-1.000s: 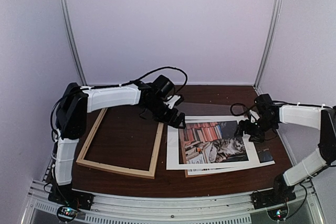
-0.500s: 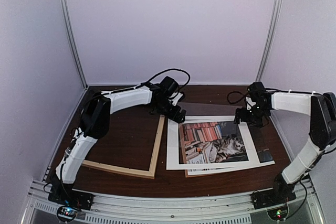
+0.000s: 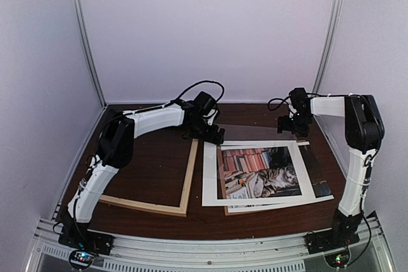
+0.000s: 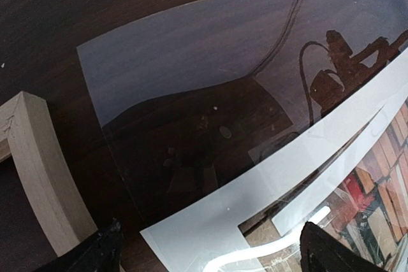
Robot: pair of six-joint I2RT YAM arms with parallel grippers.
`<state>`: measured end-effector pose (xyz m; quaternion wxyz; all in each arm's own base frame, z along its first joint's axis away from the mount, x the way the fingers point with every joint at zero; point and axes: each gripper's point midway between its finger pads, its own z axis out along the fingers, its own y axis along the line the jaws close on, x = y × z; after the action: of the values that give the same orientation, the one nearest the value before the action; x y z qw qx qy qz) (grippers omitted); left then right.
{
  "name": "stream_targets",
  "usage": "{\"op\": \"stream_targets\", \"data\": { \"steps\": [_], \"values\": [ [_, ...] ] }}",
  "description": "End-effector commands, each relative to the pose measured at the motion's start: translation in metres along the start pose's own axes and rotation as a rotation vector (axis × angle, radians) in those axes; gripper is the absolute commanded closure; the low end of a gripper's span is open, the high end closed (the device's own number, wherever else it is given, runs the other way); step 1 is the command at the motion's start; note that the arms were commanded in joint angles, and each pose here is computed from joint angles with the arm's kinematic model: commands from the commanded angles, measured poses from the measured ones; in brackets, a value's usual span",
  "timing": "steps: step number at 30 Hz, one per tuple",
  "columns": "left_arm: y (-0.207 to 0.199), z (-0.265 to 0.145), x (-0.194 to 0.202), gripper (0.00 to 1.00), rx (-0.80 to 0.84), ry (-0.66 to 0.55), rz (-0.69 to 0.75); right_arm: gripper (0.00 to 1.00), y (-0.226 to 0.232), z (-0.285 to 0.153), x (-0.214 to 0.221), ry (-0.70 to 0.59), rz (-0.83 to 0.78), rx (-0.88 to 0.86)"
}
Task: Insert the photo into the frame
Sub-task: Pick up the glass panel from the mat board.
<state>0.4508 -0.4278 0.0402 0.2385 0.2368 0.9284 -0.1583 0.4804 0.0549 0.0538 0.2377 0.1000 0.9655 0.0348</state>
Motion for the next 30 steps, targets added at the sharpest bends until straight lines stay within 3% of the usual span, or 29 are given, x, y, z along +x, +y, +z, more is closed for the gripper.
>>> {"op": "stream_targets", "data": {
  "steps": [1, 15, 30],
  "values": [
    [0.029, 0.003, 0.018, 0.03, -0.073, 0.067, -0.123, 0.11, -0.012, 0.009, -0.014, 0.001, 0.033, 0.027],
    [0.02, 0.033, 0.037, 0.09, 0.016, 0.143, -0.2, 0.12, -0.044, 0.032, -0.013, 0.052, 0.116, 0.012],
    [0.007, 0.046, 0.06, 0.14, 0.099, 0.198, -0.282, 0.2, -0.016, 0.042, 0.017, 0.173, 0.208, -0.164]
  ]
}}
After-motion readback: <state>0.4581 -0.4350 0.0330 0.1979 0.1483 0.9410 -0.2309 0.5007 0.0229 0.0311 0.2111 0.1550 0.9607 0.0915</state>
